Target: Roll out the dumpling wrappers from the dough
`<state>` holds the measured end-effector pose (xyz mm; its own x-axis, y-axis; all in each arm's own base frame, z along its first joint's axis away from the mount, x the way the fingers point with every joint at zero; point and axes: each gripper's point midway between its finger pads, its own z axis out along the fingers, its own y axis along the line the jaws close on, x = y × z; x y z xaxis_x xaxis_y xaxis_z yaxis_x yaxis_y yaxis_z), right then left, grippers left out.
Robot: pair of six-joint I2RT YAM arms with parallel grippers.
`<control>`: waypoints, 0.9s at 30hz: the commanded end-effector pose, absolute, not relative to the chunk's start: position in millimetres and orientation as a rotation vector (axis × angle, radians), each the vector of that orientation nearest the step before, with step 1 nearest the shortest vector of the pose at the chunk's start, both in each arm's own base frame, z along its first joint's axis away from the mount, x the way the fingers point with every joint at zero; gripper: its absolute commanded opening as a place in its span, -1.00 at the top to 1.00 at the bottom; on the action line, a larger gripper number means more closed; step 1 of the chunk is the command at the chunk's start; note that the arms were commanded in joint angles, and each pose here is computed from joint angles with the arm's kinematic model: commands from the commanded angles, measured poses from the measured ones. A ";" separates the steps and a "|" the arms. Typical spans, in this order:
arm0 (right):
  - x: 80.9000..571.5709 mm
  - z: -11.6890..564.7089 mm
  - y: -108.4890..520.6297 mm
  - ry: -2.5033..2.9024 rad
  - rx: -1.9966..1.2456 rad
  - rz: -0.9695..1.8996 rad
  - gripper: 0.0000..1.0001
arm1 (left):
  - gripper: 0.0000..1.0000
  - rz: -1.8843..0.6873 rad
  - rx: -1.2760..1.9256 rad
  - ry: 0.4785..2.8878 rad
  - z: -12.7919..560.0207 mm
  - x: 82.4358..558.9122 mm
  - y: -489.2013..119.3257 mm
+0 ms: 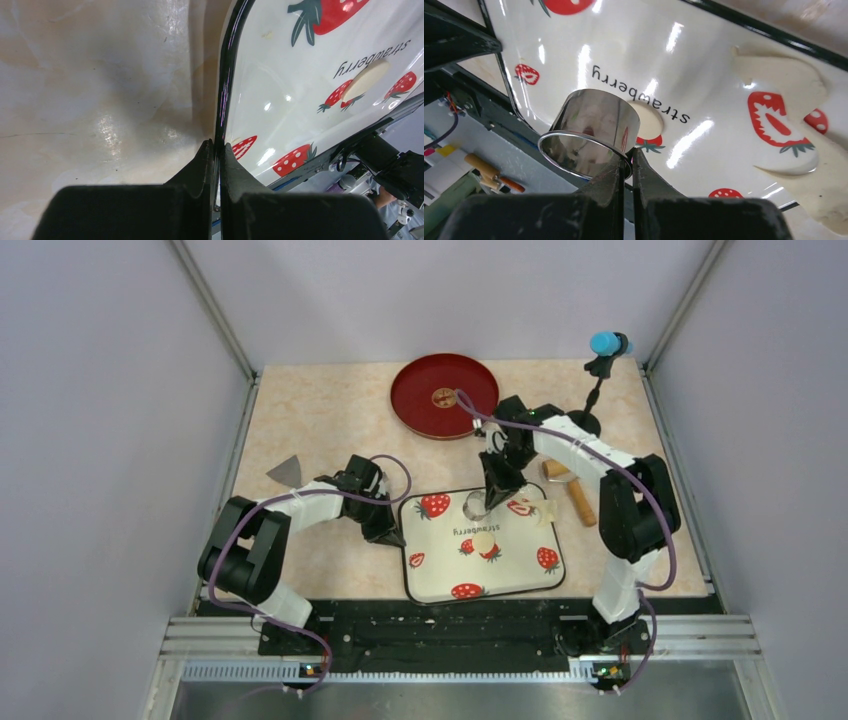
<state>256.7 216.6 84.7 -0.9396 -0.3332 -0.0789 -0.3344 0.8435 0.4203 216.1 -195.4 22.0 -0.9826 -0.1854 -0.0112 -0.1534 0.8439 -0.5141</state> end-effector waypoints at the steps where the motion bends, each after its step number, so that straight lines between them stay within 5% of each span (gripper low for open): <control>1: 278.2 114.3 227.5 2.909 -0.591 0.670 1.00 | 1.00 -0.569 -0.267 3.017 -8.3 207.3 -165.0; 17: 388.9 99.6 267.8 2.847 -0.472 0.545 1.00 | 1.00 -0.583 -0.249 2.993 -2.7 208.3 -165.2; 27: 415.5 83.1 288.9 2.849 -0.440 0.560 1.00 | 1.00 -0.615 -0.231 2.984 1.8 212.9 -170.1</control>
<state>413.7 280.1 77.4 -0.9343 -0.2572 -0.2467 -0.3328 0.8773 0.3457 216.3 -195.2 22.6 -0.9854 -0.1682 -0.0257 -0.1307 0.8449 -0.5187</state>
